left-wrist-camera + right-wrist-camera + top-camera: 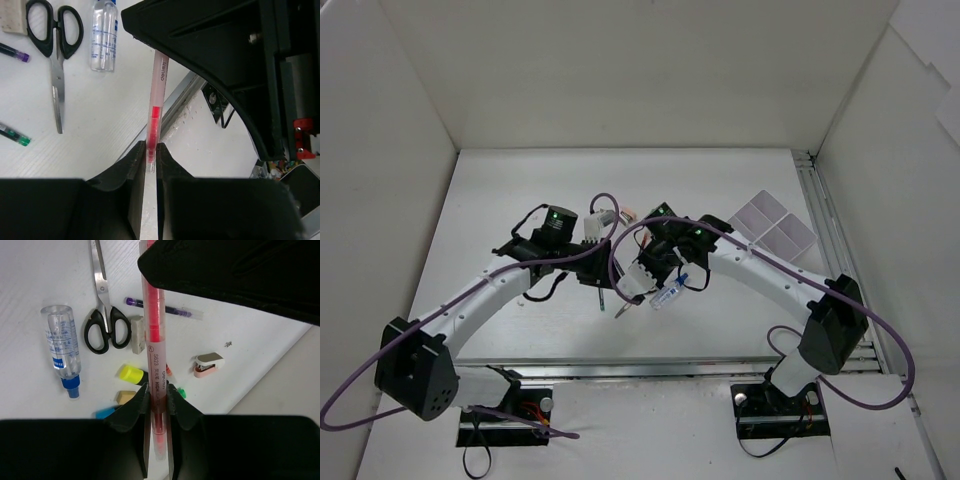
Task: Sort the stationery into containers
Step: Close the pen cap on the pen, then place the pen in the storage box.
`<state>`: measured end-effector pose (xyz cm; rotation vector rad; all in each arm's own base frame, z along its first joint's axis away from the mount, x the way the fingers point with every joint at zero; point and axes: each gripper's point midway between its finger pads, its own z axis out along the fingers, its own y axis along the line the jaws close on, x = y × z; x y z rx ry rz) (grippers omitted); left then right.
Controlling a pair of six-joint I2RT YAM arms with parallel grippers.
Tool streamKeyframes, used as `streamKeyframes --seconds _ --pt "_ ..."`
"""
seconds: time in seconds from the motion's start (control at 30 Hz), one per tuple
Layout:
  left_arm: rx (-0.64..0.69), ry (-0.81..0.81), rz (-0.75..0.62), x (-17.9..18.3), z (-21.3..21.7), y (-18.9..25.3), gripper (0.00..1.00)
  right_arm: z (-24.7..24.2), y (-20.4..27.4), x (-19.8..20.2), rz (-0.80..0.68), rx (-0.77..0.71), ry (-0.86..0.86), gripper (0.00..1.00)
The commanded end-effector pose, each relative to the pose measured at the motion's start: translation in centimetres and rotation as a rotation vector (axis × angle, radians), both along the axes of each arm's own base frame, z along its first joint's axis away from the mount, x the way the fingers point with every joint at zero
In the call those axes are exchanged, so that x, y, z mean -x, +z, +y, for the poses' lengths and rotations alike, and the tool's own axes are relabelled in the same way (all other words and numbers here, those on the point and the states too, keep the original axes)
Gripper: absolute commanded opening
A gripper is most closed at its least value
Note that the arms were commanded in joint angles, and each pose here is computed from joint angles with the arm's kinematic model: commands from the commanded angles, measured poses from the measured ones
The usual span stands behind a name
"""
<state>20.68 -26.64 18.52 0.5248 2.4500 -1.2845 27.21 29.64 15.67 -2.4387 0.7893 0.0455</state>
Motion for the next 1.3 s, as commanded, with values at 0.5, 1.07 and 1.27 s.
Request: streamKeyframes --seconds 0.5,1.07,1.27 --pt "-0.002 0.514 -0.650 -3.6 9.0 15.8 1.00 0.6 9.8 -5.6 0.256 -0.596 -0.264 0.00" --pt "-0.046 0.614 -0.599 -5.2 10.9 11.2 0.99 -19.7 14.5 -13.6 0.226 -1.681 -1.290 0.00" --pt "-0.077 0.616 -0.593 -5.8 11.0 9.3 0.99 -27.1 12.8 -15.1 0.020 -1.752 -1.468 0.01"
